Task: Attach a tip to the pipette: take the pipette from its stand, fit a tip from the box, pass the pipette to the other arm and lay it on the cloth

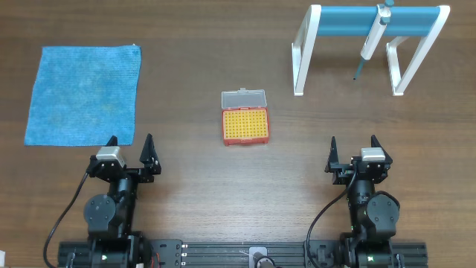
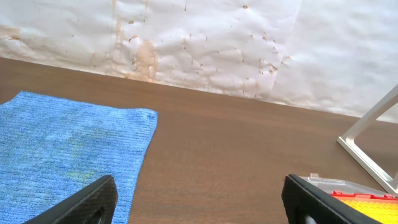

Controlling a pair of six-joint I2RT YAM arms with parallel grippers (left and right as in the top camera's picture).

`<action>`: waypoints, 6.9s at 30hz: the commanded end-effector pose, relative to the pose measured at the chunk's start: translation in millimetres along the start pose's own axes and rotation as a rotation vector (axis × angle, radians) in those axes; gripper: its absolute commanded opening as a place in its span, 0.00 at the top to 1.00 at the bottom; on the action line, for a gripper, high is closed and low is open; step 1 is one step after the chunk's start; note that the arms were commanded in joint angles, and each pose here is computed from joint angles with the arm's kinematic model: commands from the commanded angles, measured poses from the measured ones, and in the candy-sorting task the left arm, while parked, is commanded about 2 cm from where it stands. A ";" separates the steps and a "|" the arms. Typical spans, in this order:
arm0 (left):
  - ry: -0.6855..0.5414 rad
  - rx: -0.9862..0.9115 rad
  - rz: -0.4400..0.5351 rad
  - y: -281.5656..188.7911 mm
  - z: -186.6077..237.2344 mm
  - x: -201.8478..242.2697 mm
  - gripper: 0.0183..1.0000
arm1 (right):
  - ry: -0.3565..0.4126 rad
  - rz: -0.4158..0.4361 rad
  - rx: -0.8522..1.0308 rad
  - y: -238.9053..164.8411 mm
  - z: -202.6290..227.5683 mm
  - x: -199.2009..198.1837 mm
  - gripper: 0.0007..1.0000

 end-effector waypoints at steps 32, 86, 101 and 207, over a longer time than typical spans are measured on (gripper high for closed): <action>0.013 0.002 -0.008 -0.2 1.0 0.5 0.15 | 0.041 0.168 0.049 85.0 -54.2 -56.7 0.05; 0.013 0.002 -0.008 -0.2 1.0 0.5 0.15 | 0.126 -0.816 -0.361 102.9 -60.7 174.6 0.92; 0.013 0.002 -0.008 -0.2 1.0 0.5 0.15 | 0.155 -0.715 -0.223 153.5 -25.5 187.2 0.92; 0.013 0.002 -0.008 -0.2 1.0 0.6 0.15 | 0.078 -1.133 0.142 77.8 -169.1 145.2 0.92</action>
Point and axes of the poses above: each gripper's point midway between its finger pads, its own y axis out along the fingers, its own x axis along the line the jaws close on, z = x × y, the point moved 10 cm from there along -y, back along the fingers, and after that the axes turned 8 degrees about -y, right-handed, at the moved point
